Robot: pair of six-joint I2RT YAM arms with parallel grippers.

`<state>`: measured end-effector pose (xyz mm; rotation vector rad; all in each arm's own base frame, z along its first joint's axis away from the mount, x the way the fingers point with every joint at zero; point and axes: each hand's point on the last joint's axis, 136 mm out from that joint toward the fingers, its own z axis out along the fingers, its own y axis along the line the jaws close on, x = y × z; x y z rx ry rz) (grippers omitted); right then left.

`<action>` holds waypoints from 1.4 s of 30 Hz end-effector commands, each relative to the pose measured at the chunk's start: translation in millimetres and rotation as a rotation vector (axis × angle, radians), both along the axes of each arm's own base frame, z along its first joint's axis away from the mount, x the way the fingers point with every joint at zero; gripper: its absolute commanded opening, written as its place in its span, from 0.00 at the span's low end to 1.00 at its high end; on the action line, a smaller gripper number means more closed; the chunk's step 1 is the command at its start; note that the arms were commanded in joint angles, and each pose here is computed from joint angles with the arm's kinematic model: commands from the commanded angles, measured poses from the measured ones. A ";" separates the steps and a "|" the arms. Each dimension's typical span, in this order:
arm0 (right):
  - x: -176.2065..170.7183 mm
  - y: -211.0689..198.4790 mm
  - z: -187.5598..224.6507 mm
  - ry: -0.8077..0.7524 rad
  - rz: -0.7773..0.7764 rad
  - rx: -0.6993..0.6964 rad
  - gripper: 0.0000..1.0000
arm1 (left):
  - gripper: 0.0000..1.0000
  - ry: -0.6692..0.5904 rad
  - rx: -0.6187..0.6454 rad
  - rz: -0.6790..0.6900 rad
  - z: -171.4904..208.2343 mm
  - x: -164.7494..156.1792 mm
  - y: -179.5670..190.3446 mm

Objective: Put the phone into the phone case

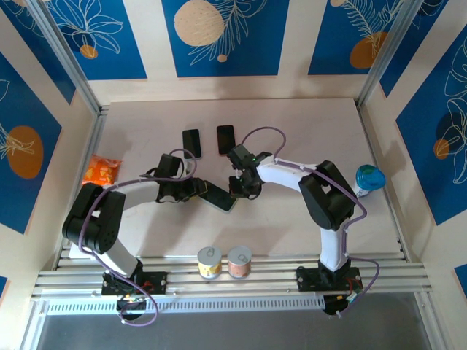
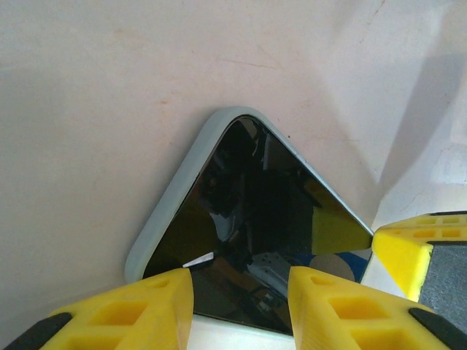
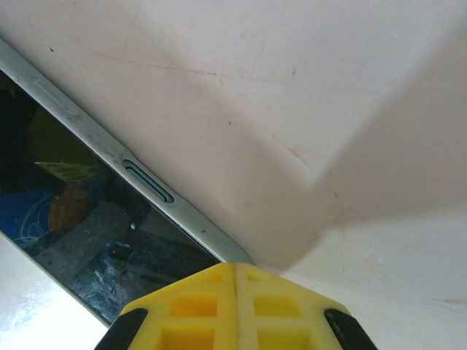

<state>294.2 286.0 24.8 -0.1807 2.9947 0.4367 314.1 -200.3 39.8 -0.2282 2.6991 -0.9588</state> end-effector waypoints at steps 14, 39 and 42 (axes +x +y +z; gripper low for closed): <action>-54.1 -55.6 -44.1 0.134 -0.306 0.003 0.00 | 0.41 0.003 -0.019 -0.012 -27.9 26.3 -13.8; -38.6 28.3 15.2 -0.015 -0.041 0.191 0.00 | 0.42 -0.184 -0.170 -0.005 65.0 45.7 -22.1; -35.4 32.1 8.9 -0.004 -0.032 0.205 0.00 | 0.42 -0.166 -0.163 0.007 60.0 38.5 -14.9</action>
